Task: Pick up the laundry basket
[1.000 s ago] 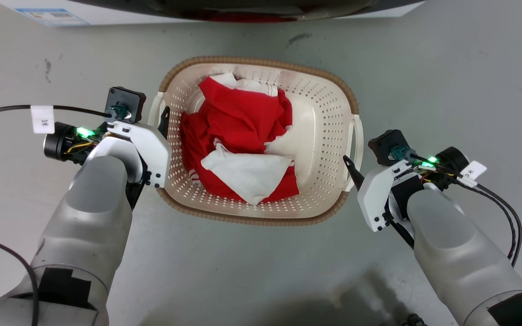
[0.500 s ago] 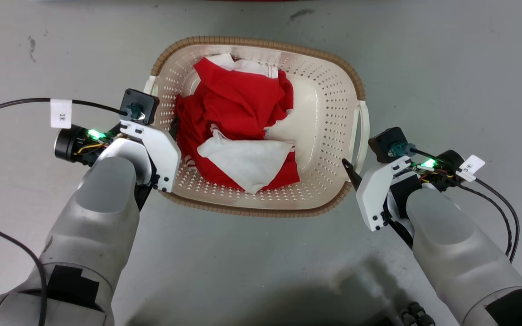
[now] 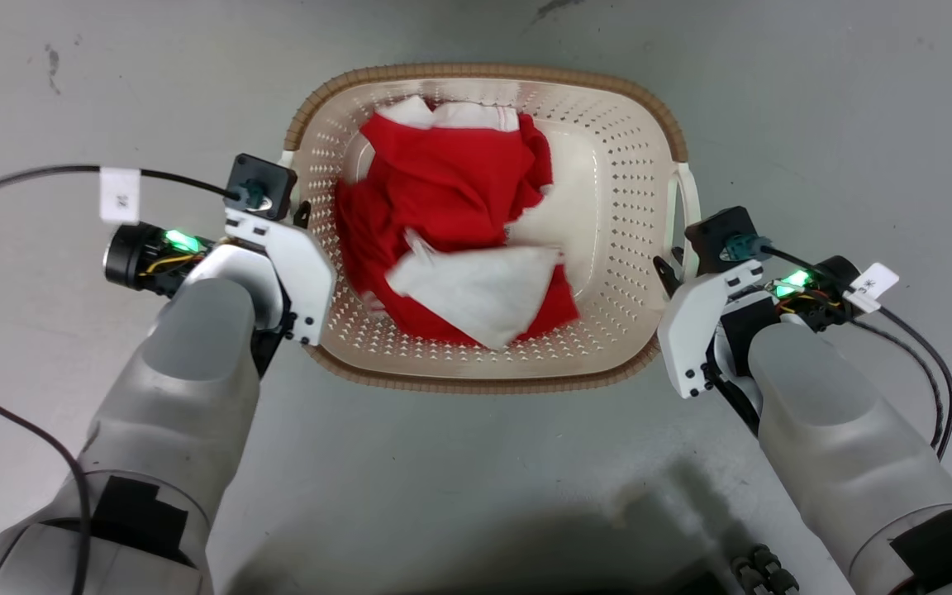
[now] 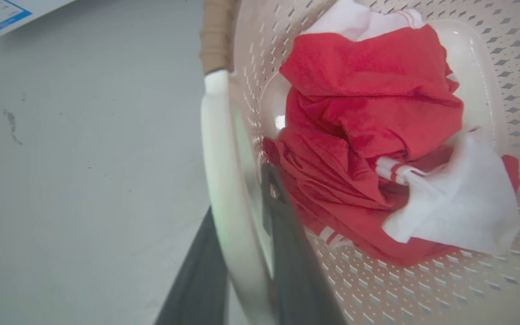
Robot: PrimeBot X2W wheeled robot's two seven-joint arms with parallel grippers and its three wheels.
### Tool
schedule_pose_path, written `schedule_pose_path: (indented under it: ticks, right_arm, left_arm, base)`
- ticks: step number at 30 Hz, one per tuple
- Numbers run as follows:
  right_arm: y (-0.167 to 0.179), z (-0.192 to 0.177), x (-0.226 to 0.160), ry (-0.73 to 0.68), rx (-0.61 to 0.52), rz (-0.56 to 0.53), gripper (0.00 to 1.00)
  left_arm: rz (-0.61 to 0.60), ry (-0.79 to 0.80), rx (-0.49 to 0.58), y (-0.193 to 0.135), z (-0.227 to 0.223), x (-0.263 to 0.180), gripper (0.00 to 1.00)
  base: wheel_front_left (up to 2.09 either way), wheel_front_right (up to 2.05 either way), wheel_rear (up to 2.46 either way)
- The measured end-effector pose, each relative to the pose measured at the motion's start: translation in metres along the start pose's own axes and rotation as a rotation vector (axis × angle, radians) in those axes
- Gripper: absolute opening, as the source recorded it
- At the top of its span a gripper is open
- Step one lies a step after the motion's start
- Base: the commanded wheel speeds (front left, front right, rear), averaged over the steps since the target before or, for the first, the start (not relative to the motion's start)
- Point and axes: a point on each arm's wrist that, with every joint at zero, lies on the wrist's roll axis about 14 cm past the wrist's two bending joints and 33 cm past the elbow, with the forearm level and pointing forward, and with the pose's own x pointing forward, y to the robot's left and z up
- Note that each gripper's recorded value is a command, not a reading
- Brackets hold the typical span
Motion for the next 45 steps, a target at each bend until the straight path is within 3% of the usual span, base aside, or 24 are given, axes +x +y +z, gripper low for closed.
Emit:
schedule_pose_path:
  ticks: [13, 30, 45]
  right_arm:
    - [0.000, 0.021, -0.024, -0.026, -0.029, -0.015, 0.00]
    - [0.024, 0.041, -0.097, -0.098, -0.081, -0.026, 0.00]
    - [0.055, 0.031, -0.154, -0.136, -0.128, -0.027, 0.00]
  left_arm:
    - [0.000, 0.004, -0.036, -0.010, 0.009, -0.032, 0.00]
    - [0.037, -0.019, -0.076, -0.024, 0.006, -0.122, 0.00]
    - [0.062, -0.040, -0.110, -0.041, -0.018, -0.193, 0.00]
  base:
    - [0.00, 0.00, 0.00]
    - [0.00, 0.00, 0.00]
    - [0.00, 0.00, 0.00]
